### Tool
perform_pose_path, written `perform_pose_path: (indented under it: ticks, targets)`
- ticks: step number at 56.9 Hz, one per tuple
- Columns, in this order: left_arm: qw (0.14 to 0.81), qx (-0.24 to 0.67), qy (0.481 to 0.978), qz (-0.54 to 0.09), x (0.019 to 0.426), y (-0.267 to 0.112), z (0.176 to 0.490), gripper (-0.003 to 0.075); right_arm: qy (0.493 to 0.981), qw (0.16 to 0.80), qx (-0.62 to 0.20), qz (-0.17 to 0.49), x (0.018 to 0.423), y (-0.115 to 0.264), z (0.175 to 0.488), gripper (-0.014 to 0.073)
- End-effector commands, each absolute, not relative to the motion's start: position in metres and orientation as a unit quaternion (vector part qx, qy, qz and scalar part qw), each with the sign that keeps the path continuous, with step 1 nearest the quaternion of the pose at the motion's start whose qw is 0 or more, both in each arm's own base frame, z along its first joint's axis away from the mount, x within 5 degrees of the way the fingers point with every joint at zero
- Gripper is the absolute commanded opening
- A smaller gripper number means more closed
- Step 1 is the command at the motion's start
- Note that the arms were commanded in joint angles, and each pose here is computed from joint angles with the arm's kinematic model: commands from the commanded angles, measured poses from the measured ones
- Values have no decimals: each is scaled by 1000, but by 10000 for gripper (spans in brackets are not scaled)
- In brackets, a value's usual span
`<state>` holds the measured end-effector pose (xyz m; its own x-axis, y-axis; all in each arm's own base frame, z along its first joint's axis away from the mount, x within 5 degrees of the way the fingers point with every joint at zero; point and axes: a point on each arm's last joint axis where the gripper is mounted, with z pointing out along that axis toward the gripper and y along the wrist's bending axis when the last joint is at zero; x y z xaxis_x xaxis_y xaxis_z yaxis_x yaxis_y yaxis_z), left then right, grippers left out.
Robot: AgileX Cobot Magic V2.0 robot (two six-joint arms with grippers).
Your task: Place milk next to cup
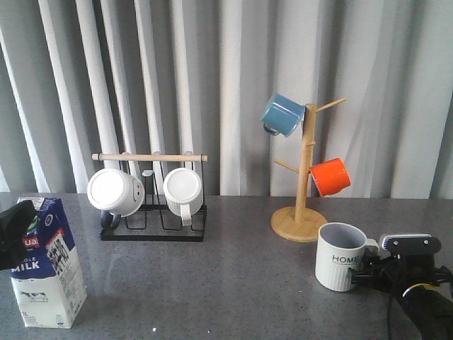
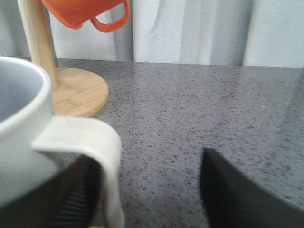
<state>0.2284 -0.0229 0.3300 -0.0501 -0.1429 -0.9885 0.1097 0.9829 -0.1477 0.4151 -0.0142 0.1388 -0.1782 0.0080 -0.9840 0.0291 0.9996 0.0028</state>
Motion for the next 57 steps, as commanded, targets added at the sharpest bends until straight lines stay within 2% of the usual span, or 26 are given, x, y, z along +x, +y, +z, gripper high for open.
perform_pose_path:
  ticks: [1, 5, 6, 14, 22, 28, 39, 48, 57]
  targets:
    - [729, -10, 676, -103, 227, -24, 351, 538, 721, 693, 2, 8, 422, -12, 174, 180]
    - [729, -10, 676, -103, 227, -24, 351, 538, 716, 698, -3, 14, 421, -7, 180, 0]
    - [729, -10, 676, -103, 227, -24, 351, 538, 716, 698, -4, 15, 421, -6, 181, -15]
    - [729, -10, 676, -103, 227, -24, 351, 538, 719, 693, -32, 29, 416, 16, 202, -4]
    - [729, -10, 676, -103, 227, -24, 351, 538, 722, 686, -67, 65, 404, 62, 226, -1]
    - [729, -10, 676, -103, 227, -24, 351, 538, 715, 689, -64, 102, 397, 95, 231, 1]
    - [729, -10, 676, -103, 227, -24, 351, 538, 724, 675, -15, 144, 389, 141, 209, 25]
    - [729, -10, 676, -103, 227, -24, 351, 538, 713, 690, 19, 122, 384, 159, 193, 66]
    - [729, -10, 676, -103, 227, -24, 351, 538, 718, 690, 9, 90, 381, 169, 182, 110]
